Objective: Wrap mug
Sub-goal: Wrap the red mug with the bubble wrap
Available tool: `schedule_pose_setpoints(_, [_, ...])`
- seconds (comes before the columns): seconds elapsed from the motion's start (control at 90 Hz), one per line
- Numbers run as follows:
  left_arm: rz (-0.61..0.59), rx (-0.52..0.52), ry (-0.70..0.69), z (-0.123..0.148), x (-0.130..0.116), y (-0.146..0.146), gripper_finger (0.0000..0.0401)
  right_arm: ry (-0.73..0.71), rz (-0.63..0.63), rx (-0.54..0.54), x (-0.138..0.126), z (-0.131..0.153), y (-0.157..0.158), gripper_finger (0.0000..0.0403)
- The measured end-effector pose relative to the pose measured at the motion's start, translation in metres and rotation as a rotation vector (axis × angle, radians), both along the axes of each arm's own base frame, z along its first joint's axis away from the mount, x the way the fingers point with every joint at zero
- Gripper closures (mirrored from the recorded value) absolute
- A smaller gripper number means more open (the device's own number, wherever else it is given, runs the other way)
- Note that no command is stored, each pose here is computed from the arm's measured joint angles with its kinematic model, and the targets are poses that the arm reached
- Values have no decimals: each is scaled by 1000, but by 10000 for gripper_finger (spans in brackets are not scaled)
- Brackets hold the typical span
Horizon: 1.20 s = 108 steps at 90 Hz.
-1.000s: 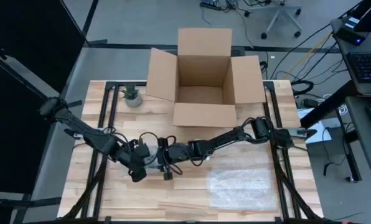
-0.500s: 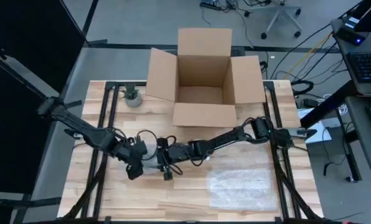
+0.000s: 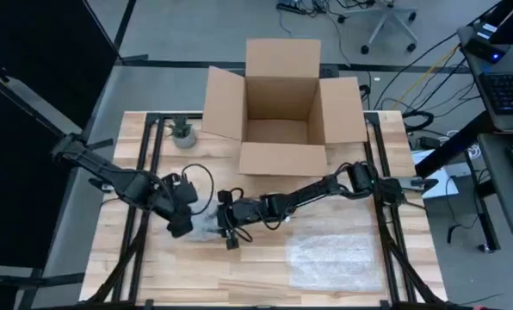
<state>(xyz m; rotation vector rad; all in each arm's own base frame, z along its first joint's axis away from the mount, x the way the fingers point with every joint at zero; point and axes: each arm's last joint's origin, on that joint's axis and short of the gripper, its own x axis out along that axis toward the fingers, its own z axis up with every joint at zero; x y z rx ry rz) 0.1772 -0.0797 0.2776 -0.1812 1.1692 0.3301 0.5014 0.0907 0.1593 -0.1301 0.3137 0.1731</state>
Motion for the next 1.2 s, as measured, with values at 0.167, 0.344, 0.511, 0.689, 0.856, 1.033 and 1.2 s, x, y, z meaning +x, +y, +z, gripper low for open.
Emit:
schedule_pose_setpoints(0.167, [-21, -78, 8, -30, 7, -1, 191, 0, 1, 0, 0, 0, 0, 245])
schedule_pose_setpoints(0.344, [-22, -159, -36, -65, 11, -5, 191, 1, 1, 0, 0, 0, 0, 245])
schedule_pose_setpoints(0.511, [-13, -143, 8, -92, 12, -5, 191, 0, 1, 1, 0, 0, 0, 245])
schedule_pose_setpoints(0.689, [-15, -138, 16, -93, 14, -6, 191, -1, 2, -3, 0, 0, 0, 245])
schedule_pose_setpoints(0.856, [-17, -139, 14, -92, 14, -6, 191, 26, 4, -20, -4, 8, -1, 245])
schedule_pose_setpoints(1.033, [-31, -134, 15, -92, 15, -6, 191, 95, 10, -55, -14, 30, -3, 245])
schedule_pose_setpoints(1.2, [-30, -133, 18, -92, 14, -6, 191, 206, 25, -103, -27, 41, -5, 245])
